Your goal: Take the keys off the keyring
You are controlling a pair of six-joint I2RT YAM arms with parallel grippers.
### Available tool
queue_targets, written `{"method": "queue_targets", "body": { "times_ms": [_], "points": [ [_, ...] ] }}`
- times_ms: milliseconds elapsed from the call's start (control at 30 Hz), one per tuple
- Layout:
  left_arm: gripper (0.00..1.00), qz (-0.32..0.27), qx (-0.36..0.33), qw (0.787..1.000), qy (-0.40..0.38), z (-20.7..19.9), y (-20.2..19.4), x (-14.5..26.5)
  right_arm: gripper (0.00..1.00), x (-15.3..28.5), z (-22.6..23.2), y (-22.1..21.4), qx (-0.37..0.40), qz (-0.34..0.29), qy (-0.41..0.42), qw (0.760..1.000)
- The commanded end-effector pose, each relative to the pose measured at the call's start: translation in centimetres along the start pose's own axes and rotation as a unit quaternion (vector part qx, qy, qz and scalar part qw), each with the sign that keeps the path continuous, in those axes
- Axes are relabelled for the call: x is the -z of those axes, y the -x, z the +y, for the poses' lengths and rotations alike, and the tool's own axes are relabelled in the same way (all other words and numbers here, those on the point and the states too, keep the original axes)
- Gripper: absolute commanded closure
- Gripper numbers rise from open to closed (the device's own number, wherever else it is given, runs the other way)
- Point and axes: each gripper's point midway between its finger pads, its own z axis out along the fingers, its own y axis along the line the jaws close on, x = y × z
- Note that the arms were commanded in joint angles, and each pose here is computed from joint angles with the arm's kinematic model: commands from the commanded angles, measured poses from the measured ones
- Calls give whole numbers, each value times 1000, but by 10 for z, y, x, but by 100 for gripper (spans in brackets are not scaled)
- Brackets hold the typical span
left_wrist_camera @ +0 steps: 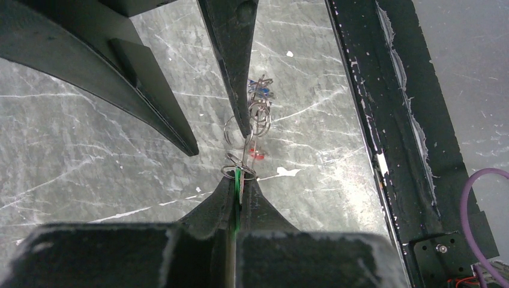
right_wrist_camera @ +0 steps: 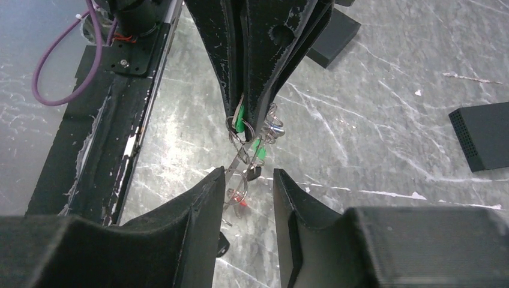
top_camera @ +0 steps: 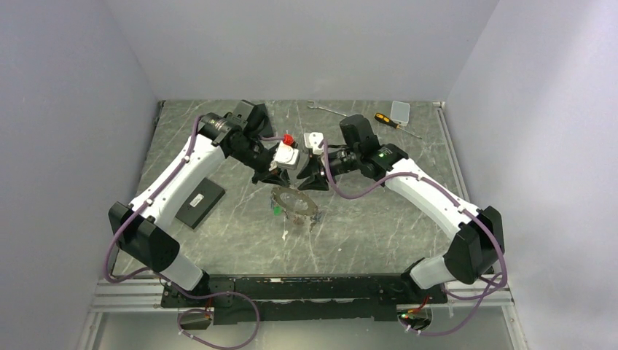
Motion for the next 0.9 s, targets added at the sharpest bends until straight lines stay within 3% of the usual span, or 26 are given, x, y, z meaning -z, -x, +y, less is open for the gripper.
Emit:
{"method": "queue_targets", "body": {
  "times_ms": [0, 633, 733, 867],
  "points": [
    [100, -33, -37, 999, -4, -1, 24, 5, 62, -3, -1, 16, 29, -16, 9, 999],
    [100, -38, -41, 998, -12, -1, 24, 3, 68, -9, -1, 19, 24, -26, 25, 999],
    [100, -39, -40, 998, -12, -1, 25, 3, 75, -9, -2, 20, 20, -27, 23, 999],
    [100, -33, -36, 999, -5, 1, 24, 4, 94, -8, -5, 20, 16, -25, 10, 1000]
  ]
}}
